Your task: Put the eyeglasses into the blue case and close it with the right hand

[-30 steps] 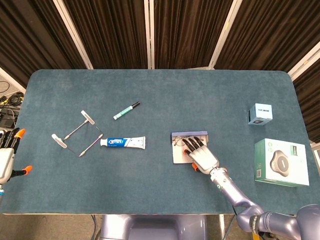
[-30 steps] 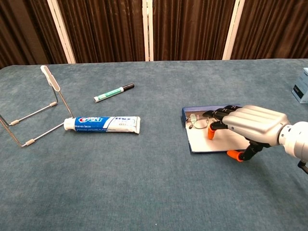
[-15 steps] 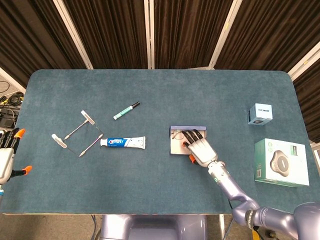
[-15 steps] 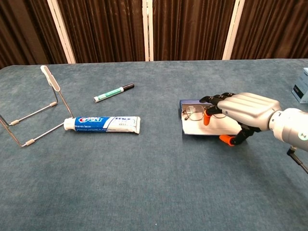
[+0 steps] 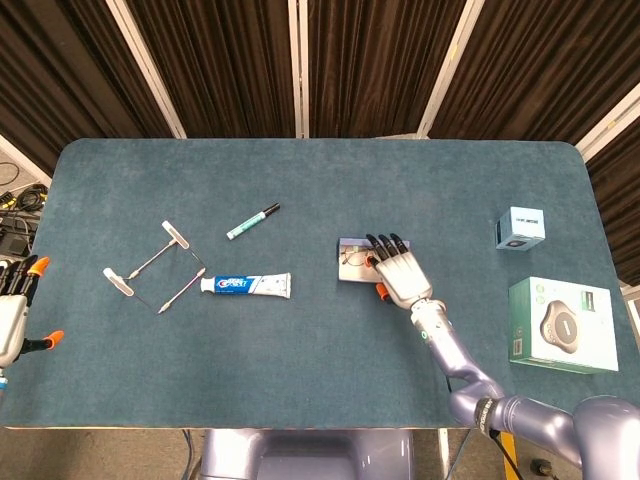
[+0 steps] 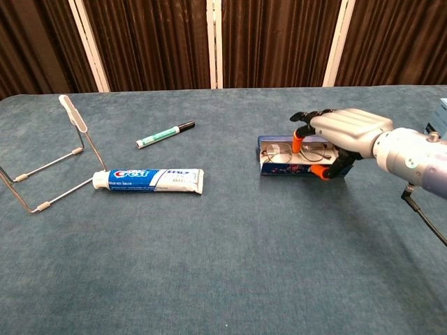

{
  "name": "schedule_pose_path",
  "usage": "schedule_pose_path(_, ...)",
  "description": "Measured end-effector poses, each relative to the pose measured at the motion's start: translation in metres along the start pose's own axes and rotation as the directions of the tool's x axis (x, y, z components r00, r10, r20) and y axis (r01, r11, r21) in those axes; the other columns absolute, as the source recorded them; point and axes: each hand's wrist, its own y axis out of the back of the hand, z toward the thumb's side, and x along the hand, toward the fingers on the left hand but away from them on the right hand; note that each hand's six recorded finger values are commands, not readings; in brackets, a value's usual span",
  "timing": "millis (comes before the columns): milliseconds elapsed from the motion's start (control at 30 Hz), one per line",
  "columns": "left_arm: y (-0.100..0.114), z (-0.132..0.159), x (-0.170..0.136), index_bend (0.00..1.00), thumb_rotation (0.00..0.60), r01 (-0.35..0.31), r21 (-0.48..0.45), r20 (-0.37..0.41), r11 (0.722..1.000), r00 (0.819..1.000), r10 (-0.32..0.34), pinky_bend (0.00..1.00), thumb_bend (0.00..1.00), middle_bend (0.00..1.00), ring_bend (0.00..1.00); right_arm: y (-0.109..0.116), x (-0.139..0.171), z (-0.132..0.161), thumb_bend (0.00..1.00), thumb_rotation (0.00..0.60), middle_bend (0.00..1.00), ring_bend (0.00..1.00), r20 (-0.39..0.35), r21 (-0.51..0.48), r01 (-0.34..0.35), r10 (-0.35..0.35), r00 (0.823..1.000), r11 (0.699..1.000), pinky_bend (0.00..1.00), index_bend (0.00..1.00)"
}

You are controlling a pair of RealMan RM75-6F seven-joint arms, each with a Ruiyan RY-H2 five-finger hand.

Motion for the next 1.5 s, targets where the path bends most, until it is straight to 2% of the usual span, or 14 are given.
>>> schedule_pose_path(267,-0.001,0.000,0.001,0.00,0.600,0.002,0.003,-0.002,1.000,1.000,-0.002,0.00,0.00,0.00,0.00,-0.007,-0.009,-0.008,0.37,0.600,0.00,0.00,0.039,0.016,-0.027,0.026,0.999,1.000,0.00,0.38)
schedule_pose_path(367,-0.001,0.000,0.001,0.00,0.600,0.003,0.003,-0.003,1.000,1.000,-0.003,0.00,0.00,0.00,0.00,-0.012,-0.010,-0.009,0.37,0.600,0.00,0.00,0.046,0.022,-0.036,0.035,0.998,0.999,0.00,0.44)
schedule_pose_path(500,-0.001,-0.001,0.002,0.00,0.600,0.003,0.003,-0.005,1.000,1.000,-0.003,0.00,0.00,0.00,0.00,-0.013,-0.010,-0.008,0.37,0.600,0.01,0.00,0.042,0.017,-0.032,0.032,0.999,0.999,0.00,0.57)
schedule_pose_path(633,-0.001,-0.001,0.001,0.00,0.600,0.003,0.001,-0.004,1.000,1.000,-0.003,0.00,0.00,0.00,0.00,-0.008,-0.002,-0.004,0.42,0.600,0.04,0.00,0.003,0.014,-0.018,0.018,1.000,1.000,0.00,0.64)
schedule_pose_path(733,0.000,0.000,0.000,0.00,0.600,0.000,-0.003,-0.001,1.000,1.000,0.000,0.00,0.00,0.00,0.00,-0.003,0.008,-0.003,0.47,0.600,0.05,0.00,-0.033,0.019,-0.009,0.010,0.999,1.000,0.00,0.66)
schedule_pose_path(867,0.001,0.000,-0.001,0.00,0.600,0.000,-0.010,0.005,1.000,1.000,0.001,0.00,0.00,0.00,0.00,0.003,0.028,-0.007,0.48,0.600,0.05,0.00,-0.096,0.054,-0.021,0.026,0.995,0.998,0.00,0.67)
schedule_pose_path(1033,0.002,0.002,-0.002,0.00,0.600,0.001,-0.010,0.015,1.000,1.000,-0.001,0.00,0.00,0.00,0.00,0.010,0.060,-0.013,0.48,0.600,0.04,0.00,-0.203,0.127,-0.062,0.087,0.975,0.990,0.00,0.67)
schedule_pose_path(1167,0.002,0.004,-0.003,0.00,0.600,0.001,-0.010,0.020,1.000,1.000,-0.001,0.00,0.00,0.00,0.00,0.018,0.077,-0.008,0.48,0.600,0.04,0.00,-0.266,0.161,-0.060,0.102,0.959,0.985,0.00,0.67)
schedule_pose_path(1300,0.002,0.004,-0.003,0.00,0.600,0.002,-0.009,0.020,1.000,1.000,-0.001,0.00,0.00,0.00,0.00,0.027,0.079,0.003,0.48,0.600,0.04,0.00,-0.298,0.158,-0.045,0.091,0.950,0.986,0.00,0.67)
schedule_pose_path(1500,0.000,0.005,-0.003,0.00,0.600,0.007,-0.004,0.019,1.000,1.000,-0.007,0.00,0.00,0.00,0.00,0.030,0.063,0.016,0.48,0.600,0.04,0.00,-0.311,0.197,-0.041,0.102,0.945,0.980,0.00,0.66)
